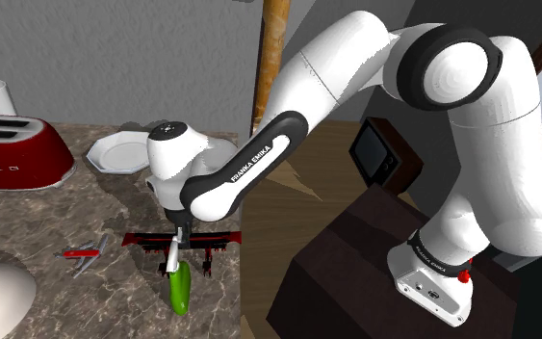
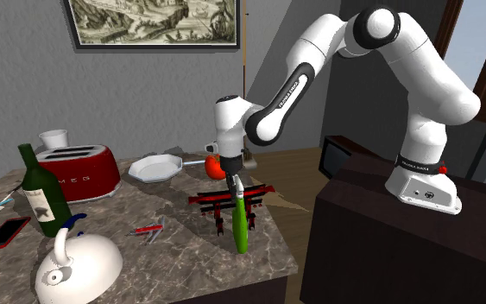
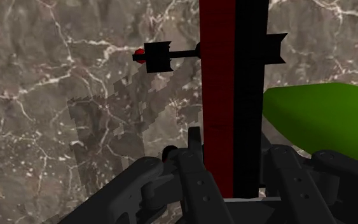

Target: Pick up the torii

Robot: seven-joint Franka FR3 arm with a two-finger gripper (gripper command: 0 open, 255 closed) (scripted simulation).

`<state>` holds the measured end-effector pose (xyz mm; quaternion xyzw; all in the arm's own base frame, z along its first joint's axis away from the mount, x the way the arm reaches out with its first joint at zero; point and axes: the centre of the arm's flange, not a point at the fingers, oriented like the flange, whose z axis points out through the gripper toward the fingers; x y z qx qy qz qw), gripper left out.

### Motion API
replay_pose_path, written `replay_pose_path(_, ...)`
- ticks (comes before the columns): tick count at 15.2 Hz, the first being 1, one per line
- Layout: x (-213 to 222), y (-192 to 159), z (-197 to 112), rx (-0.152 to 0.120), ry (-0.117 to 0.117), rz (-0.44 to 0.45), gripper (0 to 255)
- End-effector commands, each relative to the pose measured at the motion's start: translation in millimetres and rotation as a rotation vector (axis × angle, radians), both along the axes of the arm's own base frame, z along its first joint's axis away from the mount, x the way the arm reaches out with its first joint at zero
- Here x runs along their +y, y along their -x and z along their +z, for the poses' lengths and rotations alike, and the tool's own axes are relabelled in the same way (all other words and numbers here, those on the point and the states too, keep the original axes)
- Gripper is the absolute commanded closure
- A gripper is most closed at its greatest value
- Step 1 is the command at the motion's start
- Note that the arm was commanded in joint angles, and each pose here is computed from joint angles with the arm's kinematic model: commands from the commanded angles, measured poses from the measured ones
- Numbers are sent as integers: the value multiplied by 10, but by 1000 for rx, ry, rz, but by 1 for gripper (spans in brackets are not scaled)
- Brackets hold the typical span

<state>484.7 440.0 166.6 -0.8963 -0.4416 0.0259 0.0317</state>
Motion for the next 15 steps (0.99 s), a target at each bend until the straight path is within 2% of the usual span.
replay_pose_path(1, 0, 1, -5, 0, 0, 0, 255)
replay_pose_path(6, 4, 2, -5, 0, 0, 0, 255)
replay_pose_path(15, 4, 2, 470, 0, 0, 0, 255)
